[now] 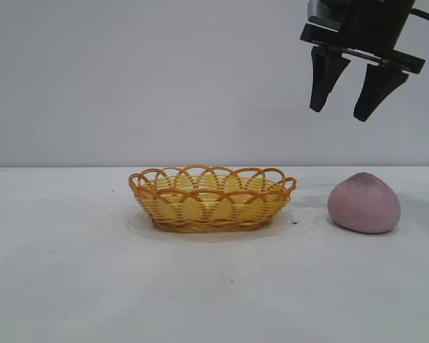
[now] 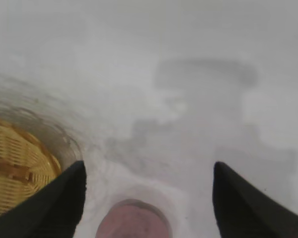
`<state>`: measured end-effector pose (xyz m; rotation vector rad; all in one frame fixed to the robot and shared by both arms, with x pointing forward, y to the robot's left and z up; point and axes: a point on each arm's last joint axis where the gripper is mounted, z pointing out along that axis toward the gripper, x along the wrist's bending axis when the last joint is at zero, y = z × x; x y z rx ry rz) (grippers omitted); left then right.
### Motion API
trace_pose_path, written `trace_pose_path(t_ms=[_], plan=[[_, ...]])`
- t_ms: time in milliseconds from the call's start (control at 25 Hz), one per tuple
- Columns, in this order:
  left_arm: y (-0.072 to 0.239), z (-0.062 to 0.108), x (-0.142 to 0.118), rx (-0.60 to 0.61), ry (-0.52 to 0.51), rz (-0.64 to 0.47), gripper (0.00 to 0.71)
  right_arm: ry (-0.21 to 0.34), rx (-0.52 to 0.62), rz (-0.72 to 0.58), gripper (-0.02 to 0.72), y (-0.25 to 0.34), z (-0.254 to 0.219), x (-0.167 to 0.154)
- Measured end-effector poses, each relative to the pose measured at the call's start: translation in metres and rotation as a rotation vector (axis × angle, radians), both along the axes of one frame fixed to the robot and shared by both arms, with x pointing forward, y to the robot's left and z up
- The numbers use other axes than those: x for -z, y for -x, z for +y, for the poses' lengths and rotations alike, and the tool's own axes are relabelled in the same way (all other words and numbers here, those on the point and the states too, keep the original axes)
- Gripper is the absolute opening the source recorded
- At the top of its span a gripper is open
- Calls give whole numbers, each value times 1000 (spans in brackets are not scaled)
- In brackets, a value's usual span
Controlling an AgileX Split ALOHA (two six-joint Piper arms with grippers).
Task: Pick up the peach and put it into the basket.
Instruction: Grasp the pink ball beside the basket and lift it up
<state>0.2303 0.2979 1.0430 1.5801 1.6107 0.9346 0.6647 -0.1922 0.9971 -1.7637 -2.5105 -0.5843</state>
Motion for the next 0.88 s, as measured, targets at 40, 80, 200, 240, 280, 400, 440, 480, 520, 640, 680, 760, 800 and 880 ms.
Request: trace_pose_path(t_ms=[40, 80, 200, 240, 280, 400, 440, 480, 520, 640, 680, 760, 800, 880], plan=[[0, 0, 0, 0, 0, 0, 515, 4, -6, 16, 460, 2, 0, 0], [0, 0, 0, 0, 0, 0, 515, 8, -11, 31, 460, 3, -1, 1], [0, 0, 0, 0, 0, 0, 515, 23, -32, 89, 460, 9, -2, 1], [0, 0, 0, 0, 0, 0, 515, 29, -39, 102, 460, 11, -2, 0], [0, 0, 0, 0, 0, 0, 515, 36, -43, 120, 460, 13, -3, -1], [0, 0, 0, 0, 0, 0, 515, 42, -33, 133, 460, 17, -4, -7], [0, 0, 0, 0, 0, 0, 515, 42, -24, 136, 460, 17, -4, -8], [0, 0, 0, 0, 0, 0, 515, 41, -19, 136, 460, 17, -4, -9], [0, 0, 0, 0, 0, 0, 515, 40, -9, 141, 460, 18, -4, -9], [0, 0, 0, 0, 0, 0, 515, 44, 17, 152, 460, 18, -4, -9], [0, 0, 0, 0, 0, 0, 515, 60, 17, 151, 460, 19, -3, -8], [0, 0, 0, 0, 0, 0, 515, 90, 13, 156, 460, 21, 4, -6], [0, 0, 0, 0, 0, 0, 515, 100, 6, 164, 460, 24, 8, -3], [0, 0, 0, 0, 0, 0, 515, 120, -19, 193, 460, 32, 18, 5]])
